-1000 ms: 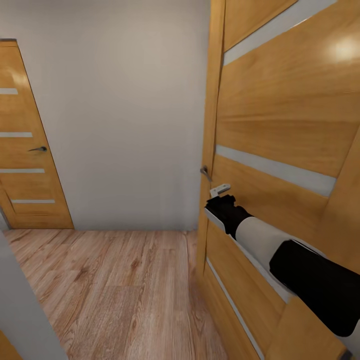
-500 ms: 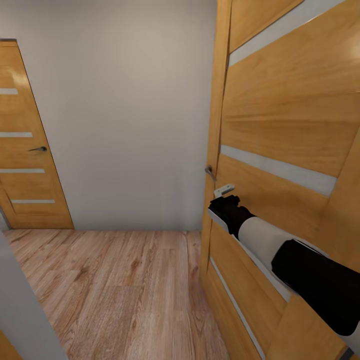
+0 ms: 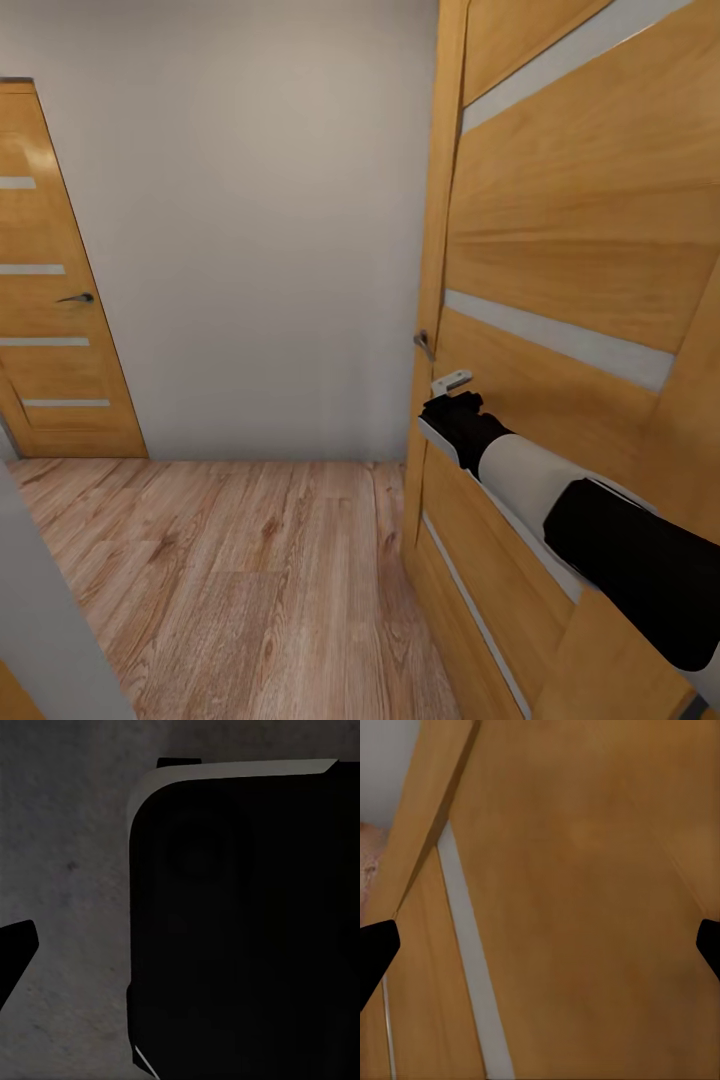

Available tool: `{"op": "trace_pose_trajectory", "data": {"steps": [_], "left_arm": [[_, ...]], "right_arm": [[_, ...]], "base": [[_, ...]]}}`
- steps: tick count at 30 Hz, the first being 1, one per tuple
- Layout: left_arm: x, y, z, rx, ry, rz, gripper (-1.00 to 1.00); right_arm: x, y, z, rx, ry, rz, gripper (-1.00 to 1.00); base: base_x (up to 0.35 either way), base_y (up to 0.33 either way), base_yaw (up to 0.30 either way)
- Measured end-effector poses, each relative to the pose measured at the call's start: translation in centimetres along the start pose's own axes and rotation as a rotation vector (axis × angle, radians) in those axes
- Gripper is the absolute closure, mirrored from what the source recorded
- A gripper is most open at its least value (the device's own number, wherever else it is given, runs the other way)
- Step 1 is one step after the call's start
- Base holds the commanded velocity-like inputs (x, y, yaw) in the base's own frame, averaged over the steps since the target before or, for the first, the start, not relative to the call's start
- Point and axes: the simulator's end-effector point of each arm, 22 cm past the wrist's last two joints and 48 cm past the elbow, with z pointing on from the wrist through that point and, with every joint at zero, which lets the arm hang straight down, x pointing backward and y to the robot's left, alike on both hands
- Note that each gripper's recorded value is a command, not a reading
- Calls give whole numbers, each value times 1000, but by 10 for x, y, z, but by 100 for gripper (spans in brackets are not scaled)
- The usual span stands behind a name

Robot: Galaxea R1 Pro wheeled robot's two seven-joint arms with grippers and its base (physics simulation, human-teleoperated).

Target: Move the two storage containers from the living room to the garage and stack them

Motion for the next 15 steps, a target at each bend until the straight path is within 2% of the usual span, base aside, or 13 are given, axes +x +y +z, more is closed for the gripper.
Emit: {"op": "trace_pose_trajectory", "data": {"steps": [3,5,10,15], "left_arm": [[0,0,0,0,0,0,-100],[0,0,0,0,0,0,-100],[0,0,0,0,0,0,-100],[0,0,0,0,-1,0,-100]], "right_arm": [[4,0,0,5,12,-7,-100],[0,9,-4,-7,7,-10,-100],[-21,50,-27,-68,-26,-20,-100],[-21,51,-27,-71,-26,-21,-100]], "base": [[0,0,0],[0,0,0],[0,0,0],[0,0,0]]}}
